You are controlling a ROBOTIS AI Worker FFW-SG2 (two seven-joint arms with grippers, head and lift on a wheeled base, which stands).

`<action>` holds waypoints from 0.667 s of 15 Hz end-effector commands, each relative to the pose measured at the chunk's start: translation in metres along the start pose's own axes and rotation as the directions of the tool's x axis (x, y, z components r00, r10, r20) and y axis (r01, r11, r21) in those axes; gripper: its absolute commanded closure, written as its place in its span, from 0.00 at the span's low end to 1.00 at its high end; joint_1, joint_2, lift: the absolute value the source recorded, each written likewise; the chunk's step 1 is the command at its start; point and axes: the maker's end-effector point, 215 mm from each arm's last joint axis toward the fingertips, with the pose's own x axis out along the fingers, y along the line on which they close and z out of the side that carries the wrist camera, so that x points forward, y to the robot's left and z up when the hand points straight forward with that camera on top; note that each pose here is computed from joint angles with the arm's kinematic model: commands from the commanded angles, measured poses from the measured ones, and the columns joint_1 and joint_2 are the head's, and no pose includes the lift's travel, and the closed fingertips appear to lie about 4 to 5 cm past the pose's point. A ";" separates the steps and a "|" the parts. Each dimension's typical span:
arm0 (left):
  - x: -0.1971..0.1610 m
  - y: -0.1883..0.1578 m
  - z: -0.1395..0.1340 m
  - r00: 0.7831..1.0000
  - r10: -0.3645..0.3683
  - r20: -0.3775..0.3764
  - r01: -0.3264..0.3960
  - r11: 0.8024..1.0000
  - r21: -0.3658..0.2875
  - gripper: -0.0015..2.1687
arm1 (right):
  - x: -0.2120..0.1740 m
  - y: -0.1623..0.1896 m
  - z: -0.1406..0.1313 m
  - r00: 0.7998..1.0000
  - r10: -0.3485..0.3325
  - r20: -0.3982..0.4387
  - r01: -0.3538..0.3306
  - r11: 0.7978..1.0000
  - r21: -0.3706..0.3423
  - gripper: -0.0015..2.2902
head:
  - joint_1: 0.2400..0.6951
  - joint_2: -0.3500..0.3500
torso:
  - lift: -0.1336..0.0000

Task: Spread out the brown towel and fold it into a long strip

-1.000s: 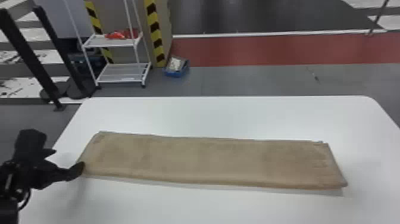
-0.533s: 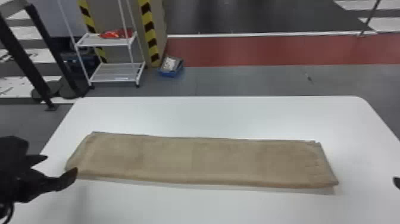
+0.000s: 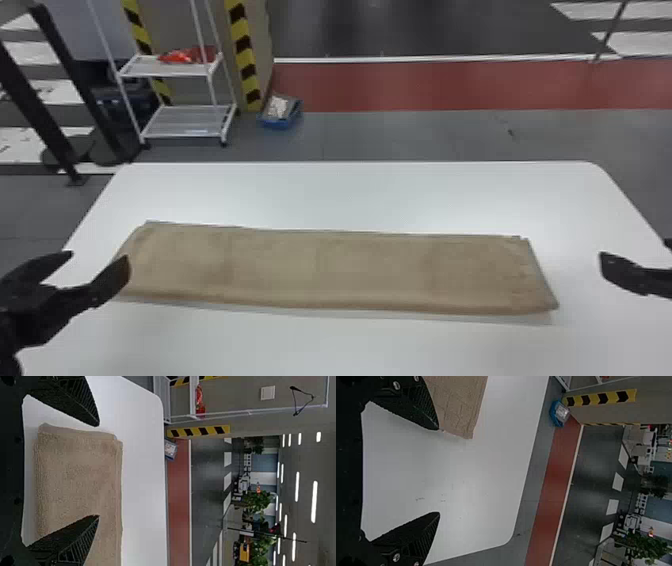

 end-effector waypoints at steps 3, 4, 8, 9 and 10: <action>0.031 -0.030 0.007 0.987 0.020 0.162 -0.014 0.999 -0.039 0.03 | 0.006 0.058 0.011 0.985 0.032 0.171 -0.019 0.997 -0.076 0.06 | 1.00 0.60 | 0.08; 0.036 -0.033 0.014 0.974 0.042 0.221 -0.035 0.999 -0.034 0.03 | 0.004 0.075 0.022 0.968 0.079 0.238 -0.055 0.993 -0.108 0.06 | 1.00 0.61 | 0.08; 0.045 -0.066 0.010 0.944 0.060 0.324 -0.055 0.998 -0.023 0.03 | 0.012 0.102 0.017 0.941 0.088 0.325 -0.041 0.988 -0.150 0.06 | 1.00 0.67 | 0.08; 0.042 -0.084 0.012 0.937 0.047 0.347 -0.049 0.999 -0.003 0.03 | 0.015 0.103 0.011 0.940 0.065 0.335 -0.024 0.992 -0.127 0.06 | 1.00 0.66 | 0.08; 0.043 -0.098 0.012 0.935 0.035 0.352 -0.047 0.999 0.026 0.03 | 0.019 0.109 0.005 0.937 0.045 0.348 -0.004 0.993 -0.116 0.06 | 1.00 0.64 | 0.08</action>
